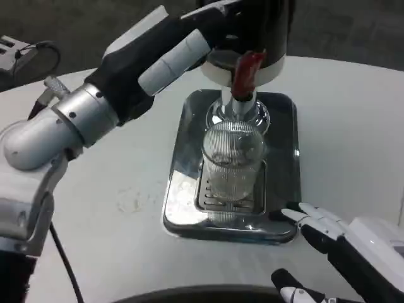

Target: Grasp the cup under the faucet to collect the drink, then remove the cup.

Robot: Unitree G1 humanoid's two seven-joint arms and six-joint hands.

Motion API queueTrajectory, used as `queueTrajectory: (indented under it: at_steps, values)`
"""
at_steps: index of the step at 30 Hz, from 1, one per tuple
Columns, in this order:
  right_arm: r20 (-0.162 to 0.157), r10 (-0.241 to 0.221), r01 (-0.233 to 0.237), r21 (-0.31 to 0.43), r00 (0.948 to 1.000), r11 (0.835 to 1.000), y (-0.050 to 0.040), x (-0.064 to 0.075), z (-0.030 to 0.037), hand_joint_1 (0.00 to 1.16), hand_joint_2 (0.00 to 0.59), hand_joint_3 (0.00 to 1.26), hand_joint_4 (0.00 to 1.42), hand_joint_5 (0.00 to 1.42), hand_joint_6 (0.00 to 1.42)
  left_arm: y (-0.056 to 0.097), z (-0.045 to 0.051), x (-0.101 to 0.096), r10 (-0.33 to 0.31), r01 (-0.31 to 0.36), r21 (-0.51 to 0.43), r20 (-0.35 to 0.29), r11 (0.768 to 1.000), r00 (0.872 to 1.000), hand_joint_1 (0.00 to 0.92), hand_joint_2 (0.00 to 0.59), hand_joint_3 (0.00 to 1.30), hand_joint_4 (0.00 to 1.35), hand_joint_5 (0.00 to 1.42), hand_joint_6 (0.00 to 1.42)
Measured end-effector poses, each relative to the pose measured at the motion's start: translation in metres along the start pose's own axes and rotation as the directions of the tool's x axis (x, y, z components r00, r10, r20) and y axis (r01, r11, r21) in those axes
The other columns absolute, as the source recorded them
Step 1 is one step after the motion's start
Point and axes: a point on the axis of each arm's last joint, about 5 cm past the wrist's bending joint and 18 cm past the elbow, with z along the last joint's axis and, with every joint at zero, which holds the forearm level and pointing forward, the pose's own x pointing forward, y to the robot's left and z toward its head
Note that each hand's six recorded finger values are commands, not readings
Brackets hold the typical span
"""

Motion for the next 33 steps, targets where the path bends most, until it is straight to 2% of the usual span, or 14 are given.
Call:
queueTrajectory:
  at_steps: [2,4,8,17,23,27,33]
  values:
    - [-0.008,-0.003,0.003,-0.003,1.0000,1.000,-0.0006,-0.001,-0.0008,0.32,0.463,0.14,0.05,0.05,0.08,-0.002,-0.0010,0.006,-0.022,0.022,-0.012,0.000,1.000,1.000,0.000,0.014,0.16,0.12,0.25,0.24]
    - [-0.012,-0.007,0.007,-0.005,0.9999,1.000,-0.0014,-0.001,-0.0015,0.32,0.463,0.14,0.05,0.05,0.08,-0.008,-0.0059,0.010,-0.047,0.047,-0.026,-0.017,0.999,0.999,0.000,0.014,0.16,0.12,0.25,0.24]
    - [-0.016,-0.008,0.008,-0.001,0.9998,1.000,-0.0018,-0.002,-0.0023,0.32,0.463,0.14,0.05,0.05,0.08,-0.010,-0.0111,0.012,-0.058,0.057,-0.030,-0.044,0.998,0.997,0.000,0.013,0.16,0.12,0.25,0.24]
    - [-0.015,-0.007,0.007,0.006,0.9999,1.000,-0.0019,-0.002,-0.0026,0.32,0.463,0.14,0.05,0.05,0.08,-0.008,-0.0137,0.017,-0.104,0.104,-0.005,-0.072,0.995,0.992,0.000,0.018,0.17,0.12,0.25,0.25]
    - [-0.019,-0.011,0.011,0.013,0.9998,1.000,-0.0023,-0.001,-0.0029,0.32,0.463,0.14,0.05,0.05,0.08,-0.006,-0.0106,0.021,-0.158,0.163,0.070,-0.077,0.984,0.984,0.000,0.018,0.17,0.12,0.25,0.25]
    - [-0.026,-0.013,0.013,0.031,0.9996,0.999,-0.0023,0.001,-0.0043,0.32,0.463,0.14,0.05,0.05,0.08,-0.005,-0.0086,0.025,-0.192,0.202,0.140,-0.082,0.969,0.978,0.000,0.018,0.17,0.12,0.25,0.25]
    - [-0.029,-0.023,0.025,0.076,0.9993,0.997,-0.0025,0.007,-0.0059,0.32,0.463,0.15,0.05,0.05,0.08,-0.005,-0.0094,0.026,-0.206,0.218,0.201,-0.079,0.955,0.975,0.000,0.018,0.18,0.12,0.25,0.25]
